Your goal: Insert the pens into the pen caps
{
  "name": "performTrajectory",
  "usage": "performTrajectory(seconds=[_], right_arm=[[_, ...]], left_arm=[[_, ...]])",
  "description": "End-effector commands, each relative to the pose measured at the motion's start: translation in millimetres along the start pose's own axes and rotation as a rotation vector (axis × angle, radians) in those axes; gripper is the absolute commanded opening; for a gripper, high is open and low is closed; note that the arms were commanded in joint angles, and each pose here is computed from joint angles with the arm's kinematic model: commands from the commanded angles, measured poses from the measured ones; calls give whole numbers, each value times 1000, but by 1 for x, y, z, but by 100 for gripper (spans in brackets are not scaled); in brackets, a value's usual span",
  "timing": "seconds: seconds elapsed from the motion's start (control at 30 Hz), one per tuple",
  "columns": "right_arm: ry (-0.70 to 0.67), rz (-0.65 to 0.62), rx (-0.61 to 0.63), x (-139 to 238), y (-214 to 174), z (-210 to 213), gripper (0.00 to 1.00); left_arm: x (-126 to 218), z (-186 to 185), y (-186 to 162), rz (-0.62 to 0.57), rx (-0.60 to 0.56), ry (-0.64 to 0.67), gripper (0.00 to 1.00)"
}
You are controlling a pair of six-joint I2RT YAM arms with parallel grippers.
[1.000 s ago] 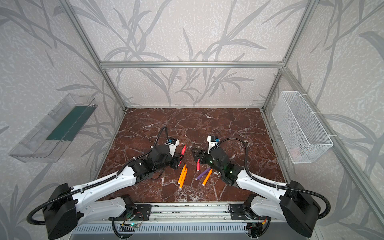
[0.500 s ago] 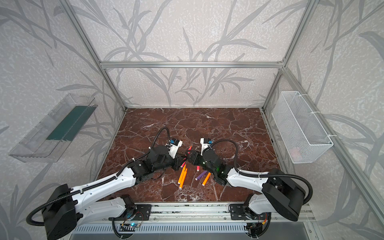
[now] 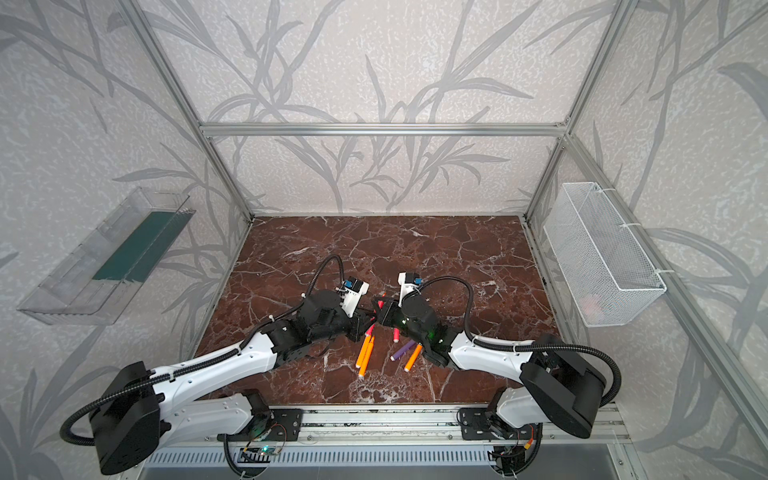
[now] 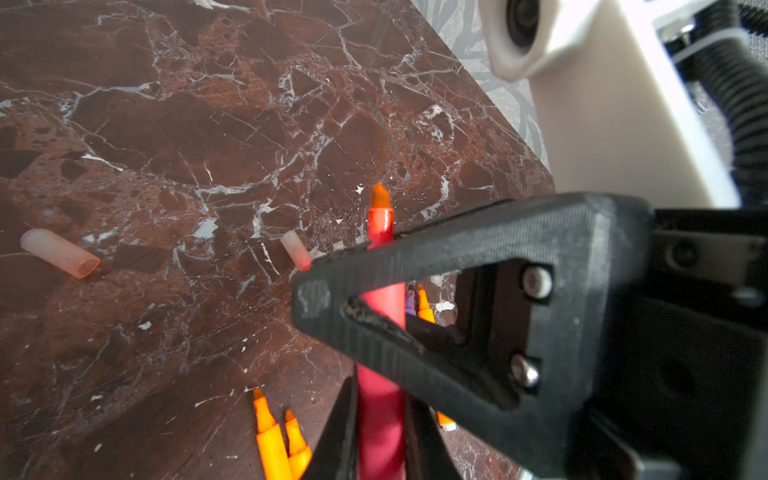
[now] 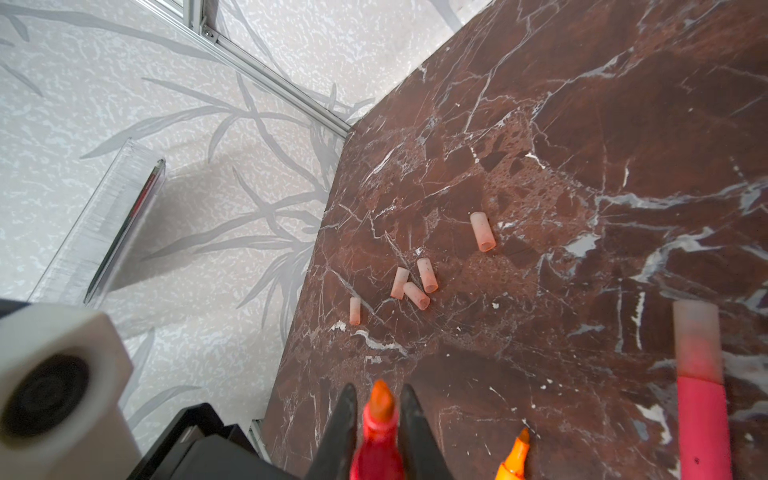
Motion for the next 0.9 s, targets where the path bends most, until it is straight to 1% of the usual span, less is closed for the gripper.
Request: performTrajectory(seconds=[0.0, 0.07, 0.13, 0.3, 0.33, 0.4, 0.47, 0.53, 0.57, 0.67, 0.7, 0.8, 0.87], right_arm=[[27, -35, -30, -1, 6, 7, 1], [44, -38, -48, -1, 6, 7, 0], [61, -39, -57, -2, 5, 10, 0], [65, -24, -60, -8, -1, 12, 0], [93, -31, -62, -9, 1, 18, 0], [96, -33, -63, -10, 1, 18, 0], [86, -31, -63, -12, -1, 16, 0], [82, -33, -64, -12, -1, 14, 1], [80, -36, -65, -12, -1, 12, 6], [79, -42, -58, -11, -1, 11, 27], [74, -48, -54, -11, 0, 10, 31], [56, -66, -38, -9, 4, 9, 35], [32, -55, -25, -10, 3, 8, 36]], left_arm=[[-1, -5, 5, -28, -26, -25, 29], [-3, -4, 4, -30, -25, -22, 35], [-4, -3, 3, -27, -24, -22, 38], [-8, -3, 3, -25, -24, -26, 38], [-9, -3, 3, -24, -23, -24, 32], [-11, -1, 2, -19, -22, -16, 24], [-13, 2, 1, -14, -18, 0, 9], [-13, 4, 2, -15, -16, 11, 1], [-13, 5, 2, -16, -16, 16, 0], [-13, 13, 1, -18, -5, 54, 0], [-11, 17, 1, -19, 5, 73, 0], [-8, 17, 0, -22, 2, 68, 0], [-8, 3, -1, -17, -24, -12, 0]])
Point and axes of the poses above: each gripper's point midway between its finger pads, its own x axis back along the fingers, its own z axis along the line the jaws close on, y = z × x, the point moved 1 cm from there along x, back along the fingers, and after that the axes turned 7 degrees about -x, right-handed, at the moved point
